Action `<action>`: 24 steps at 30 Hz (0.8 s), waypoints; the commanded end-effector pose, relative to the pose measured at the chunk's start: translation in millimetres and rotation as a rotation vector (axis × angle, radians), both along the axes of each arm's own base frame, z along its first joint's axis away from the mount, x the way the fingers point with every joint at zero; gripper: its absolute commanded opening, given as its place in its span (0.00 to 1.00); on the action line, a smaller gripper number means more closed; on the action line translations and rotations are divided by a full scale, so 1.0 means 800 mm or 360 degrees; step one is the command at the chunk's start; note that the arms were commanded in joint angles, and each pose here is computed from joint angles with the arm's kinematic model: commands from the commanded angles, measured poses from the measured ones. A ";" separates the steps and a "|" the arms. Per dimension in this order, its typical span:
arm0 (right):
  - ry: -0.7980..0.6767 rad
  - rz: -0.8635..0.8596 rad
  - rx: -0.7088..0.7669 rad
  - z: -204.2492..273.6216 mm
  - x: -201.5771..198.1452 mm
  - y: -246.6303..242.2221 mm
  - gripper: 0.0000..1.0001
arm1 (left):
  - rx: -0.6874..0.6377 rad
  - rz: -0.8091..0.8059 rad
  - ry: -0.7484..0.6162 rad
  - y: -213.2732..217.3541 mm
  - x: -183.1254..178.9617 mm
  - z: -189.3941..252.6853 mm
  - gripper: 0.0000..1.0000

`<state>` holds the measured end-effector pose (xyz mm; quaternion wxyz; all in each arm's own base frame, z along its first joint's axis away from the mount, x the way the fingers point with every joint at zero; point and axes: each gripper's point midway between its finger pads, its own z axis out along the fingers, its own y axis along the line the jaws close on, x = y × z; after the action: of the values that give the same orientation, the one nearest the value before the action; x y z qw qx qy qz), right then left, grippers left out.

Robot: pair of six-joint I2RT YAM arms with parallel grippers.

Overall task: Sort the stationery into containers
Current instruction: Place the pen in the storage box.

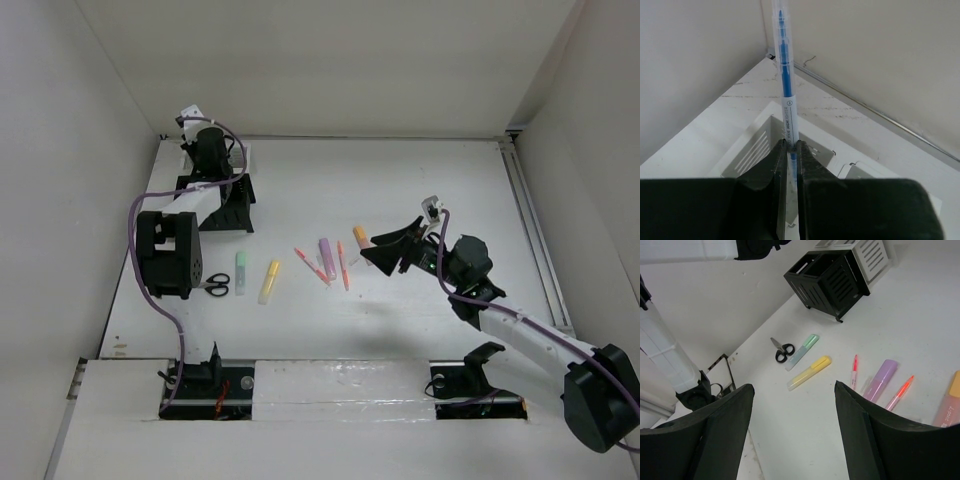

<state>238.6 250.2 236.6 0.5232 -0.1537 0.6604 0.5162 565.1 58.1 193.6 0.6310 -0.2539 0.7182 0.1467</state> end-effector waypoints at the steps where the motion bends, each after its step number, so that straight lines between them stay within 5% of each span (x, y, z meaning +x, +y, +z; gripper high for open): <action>1: -0.0116 0.0045 0.0058 0.023 -0.009 0.003 0.72 | -0.0048 0.0037 -0.0094 0.003 -0.004 0.005 0.00; 24: -0.0104 0.0026 0.0039 0.017 -0.009 0.000 0.72 | -0.0137 0.0112 -0.0009 0.000 -0.012 -0.019 0.00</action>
<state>237.1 249.4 240.7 0.5275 -0.1552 0.6558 0.5173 550.5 57.5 158.5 0.6003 -0.2912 0.7310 0.1430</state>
